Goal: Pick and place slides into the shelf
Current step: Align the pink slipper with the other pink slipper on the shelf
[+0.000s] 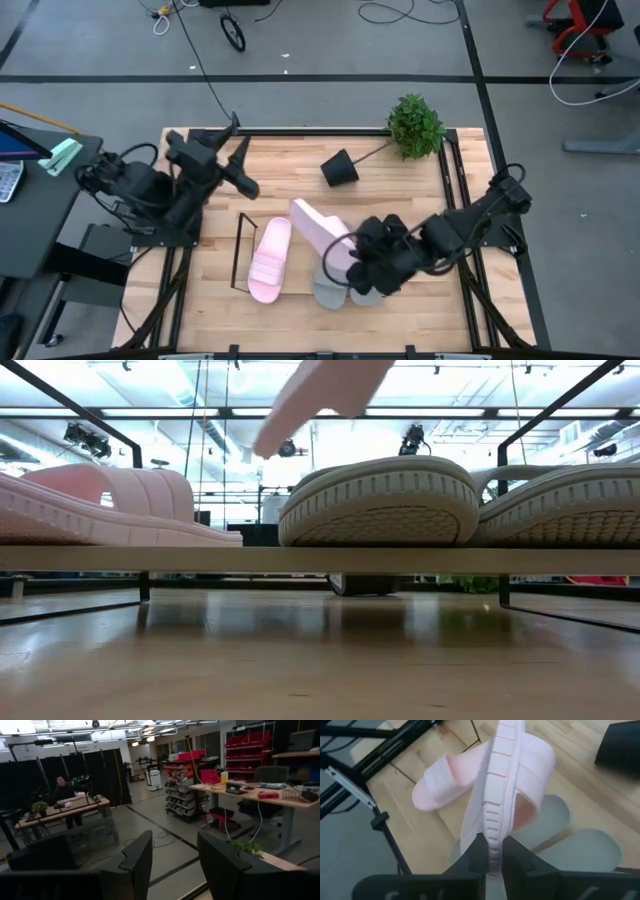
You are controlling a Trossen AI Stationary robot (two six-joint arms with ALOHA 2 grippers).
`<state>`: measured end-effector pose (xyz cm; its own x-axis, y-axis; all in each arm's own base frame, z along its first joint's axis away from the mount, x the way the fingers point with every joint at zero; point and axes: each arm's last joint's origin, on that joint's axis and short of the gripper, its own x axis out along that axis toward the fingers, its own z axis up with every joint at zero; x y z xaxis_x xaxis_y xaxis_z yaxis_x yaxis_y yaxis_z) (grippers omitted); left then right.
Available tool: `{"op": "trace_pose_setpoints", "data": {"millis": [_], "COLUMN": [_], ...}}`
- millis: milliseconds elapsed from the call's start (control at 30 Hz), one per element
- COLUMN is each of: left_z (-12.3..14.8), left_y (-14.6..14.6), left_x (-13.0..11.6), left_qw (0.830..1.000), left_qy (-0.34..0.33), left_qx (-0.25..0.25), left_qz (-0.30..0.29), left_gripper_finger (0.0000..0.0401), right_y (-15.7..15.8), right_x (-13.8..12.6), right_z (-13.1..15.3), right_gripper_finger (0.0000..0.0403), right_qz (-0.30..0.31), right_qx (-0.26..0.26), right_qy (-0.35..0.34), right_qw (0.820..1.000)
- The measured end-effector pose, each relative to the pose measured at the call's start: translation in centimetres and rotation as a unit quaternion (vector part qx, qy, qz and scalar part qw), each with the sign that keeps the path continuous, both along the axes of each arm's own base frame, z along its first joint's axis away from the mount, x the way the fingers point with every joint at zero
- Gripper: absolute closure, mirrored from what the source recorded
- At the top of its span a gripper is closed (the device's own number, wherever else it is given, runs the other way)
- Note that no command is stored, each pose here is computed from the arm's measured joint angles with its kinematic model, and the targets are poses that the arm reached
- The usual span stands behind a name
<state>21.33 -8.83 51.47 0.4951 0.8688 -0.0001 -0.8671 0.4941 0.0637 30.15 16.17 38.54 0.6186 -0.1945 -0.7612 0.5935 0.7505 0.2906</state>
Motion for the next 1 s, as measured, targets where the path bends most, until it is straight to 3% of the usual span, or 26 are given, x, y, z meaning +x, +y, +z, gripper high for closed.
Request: {"op": "trace_pose_setpoints", "data": {"millis": [233, 600, 667, 733, 800, 1000], "left_z": [-0.9, -2.8, -3.4, -4.3, -5.5, -8.7], "left_y": [-1.6, -3.3, -3.4, -3.1, -2.0, 2.4], "left_x": [1.1, 0.6, 0.7, 0.7, 1.0, 1.5], "left_qw": [1.000, 0.998, 0.996, 0.988, 0.975, 0.961], "left_qy": [0.006, 0.019, 0.008, -0.007, -0.017, 0.061], "left_qx": [0.003, 0.013, 0.008, -0.019, -0.083, -0.207], "left_qz": [-0.017, -0.054, -0.086, -0.150, -0.204, -0.175], "left_gripper_finger": [0.0239, 0.0239, 0.0239, 0.0239, 0.0239, 0.0239], "right_y": [0.7, -0.3, -0.5, -0.5, -0.5, -0.3], "right_x": [-2.8, -2.8, -2.8, -2.8, -2.9, -3.2], "right_z": [0.8, 2.9, 3.4, 3.6, 3.8, 3.9], "right_gripper_finger": [0.0368, 0.0368, 0.0368, 0.0368, 0.0368, 0.0368], "right_qz": [0.011, 0.014, 0.010, 0.011, 0.011, 0.018], "right_qx": [-0.025, -0.067, -0.066, -0.065, -0.061, -0.055], "right_qy": [0.021, 0.048, 0.037, 0.035, 0.034, 0.038], "right_qw": [0.999, 0.996, 0.997, 0.997, 0.998, 0.998]}}
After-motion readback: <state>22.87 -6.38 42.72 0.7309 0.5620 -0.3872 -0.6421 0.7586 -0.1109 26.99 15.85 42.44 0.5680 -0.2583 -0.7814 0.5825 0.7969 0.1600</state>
